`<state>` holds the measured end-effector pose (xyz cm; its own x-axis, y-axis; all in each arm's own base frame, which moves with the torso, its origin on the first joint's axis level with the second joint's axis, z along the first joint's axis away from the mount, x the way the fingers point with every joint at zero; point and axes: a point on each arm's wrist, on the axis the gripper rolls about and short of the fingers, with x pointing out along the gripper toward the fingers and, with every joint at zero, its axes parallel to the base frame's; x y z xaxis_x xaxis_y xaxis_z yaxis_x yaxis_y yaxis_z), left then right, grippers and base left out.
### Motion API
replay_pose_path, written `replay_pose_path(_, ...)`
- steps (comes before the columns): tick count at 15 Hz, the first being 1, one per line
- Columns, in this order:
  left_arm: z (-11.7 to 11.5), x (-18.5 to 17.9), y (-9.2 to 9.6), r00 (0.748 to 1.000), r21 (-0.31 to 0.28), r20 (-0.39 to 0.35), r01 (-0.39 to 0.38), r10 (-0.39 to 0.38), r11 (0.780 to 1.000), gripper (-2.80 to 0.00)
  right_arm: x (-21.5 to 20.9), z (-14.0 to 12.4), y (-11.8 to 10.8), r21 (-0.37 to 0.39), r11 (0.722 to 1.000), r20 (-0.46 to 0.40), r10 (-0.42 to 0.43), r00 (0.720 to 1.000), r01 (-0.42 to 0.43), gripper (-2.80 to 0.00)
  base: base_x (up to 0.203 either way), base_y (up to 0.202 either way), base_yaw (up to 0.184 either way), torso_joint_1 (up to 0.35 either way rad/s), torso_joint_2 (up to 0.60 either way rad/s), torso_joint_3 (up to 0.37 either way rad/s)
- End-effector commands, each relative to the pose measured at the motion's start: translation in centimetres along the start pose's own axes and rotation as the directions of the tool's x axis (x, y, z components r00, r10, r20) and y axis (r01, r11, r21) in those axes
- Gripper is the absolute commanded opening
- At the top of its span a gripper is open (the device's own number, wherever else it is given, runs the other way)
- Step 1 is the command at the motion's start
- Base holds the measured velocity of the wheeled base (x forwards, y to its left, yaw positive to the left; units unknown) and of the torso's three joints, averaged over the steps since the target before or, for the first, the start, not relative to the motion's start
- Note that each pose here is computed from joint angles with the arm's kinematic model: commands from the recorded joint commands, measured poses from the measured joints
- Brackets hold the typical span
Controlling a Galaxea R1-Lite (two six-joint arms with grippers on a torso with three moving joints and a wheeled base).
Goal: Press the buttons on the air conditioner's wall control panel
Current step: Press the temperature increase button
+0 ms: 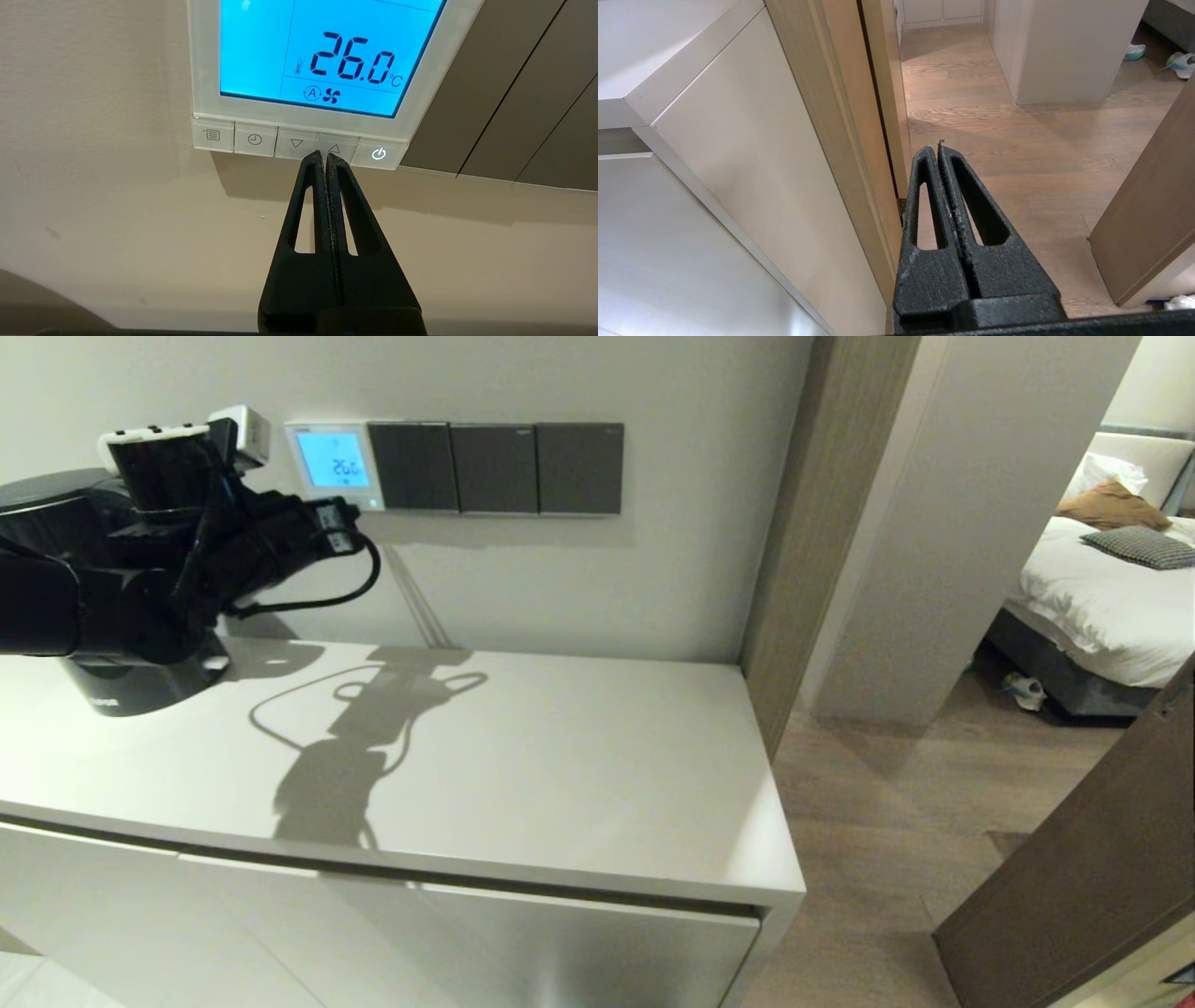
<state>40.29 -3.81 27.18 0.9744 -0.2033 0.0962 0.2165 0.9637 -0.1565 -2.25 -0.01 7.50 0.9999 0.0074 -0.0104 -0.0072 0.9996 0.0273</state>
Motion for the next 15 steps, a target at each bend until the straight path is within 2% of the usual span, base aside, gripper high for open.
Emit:
replay_pose_path(1,-0.2,0.3,0.1,1.000,-0.001,0.002,0.001,-0.001,1.000,-2.80,0.0,0.0,0.0,0.000,1.000,-0.003,0.000,1.000,0.000,-2.80,0.000,0.000,0.000,0.000,0.00,0.000)
replay_pose_path(10,-0.7,0.9,0.2,1.000,-0.002,-0.008,-0.001,0.001,1.000,-2.80,0.0,0.0,0.0,0.000,1.000,-0.003,0.001,1.000,-0.001,-2.80,0.000,0.000,0.000,0.000,0.00,0.000)
replay_pose_path(15,0.4,-0.2,-0.1,1.000,0.000,0.012,0.004,-0.004,1.000,-2.80,0.0,0.0,0.0,0.001,1.000,-0.003,0.000,1.000,0.000,-2.80,0.000,0.000,0.000,0.000,0.00,0.000)
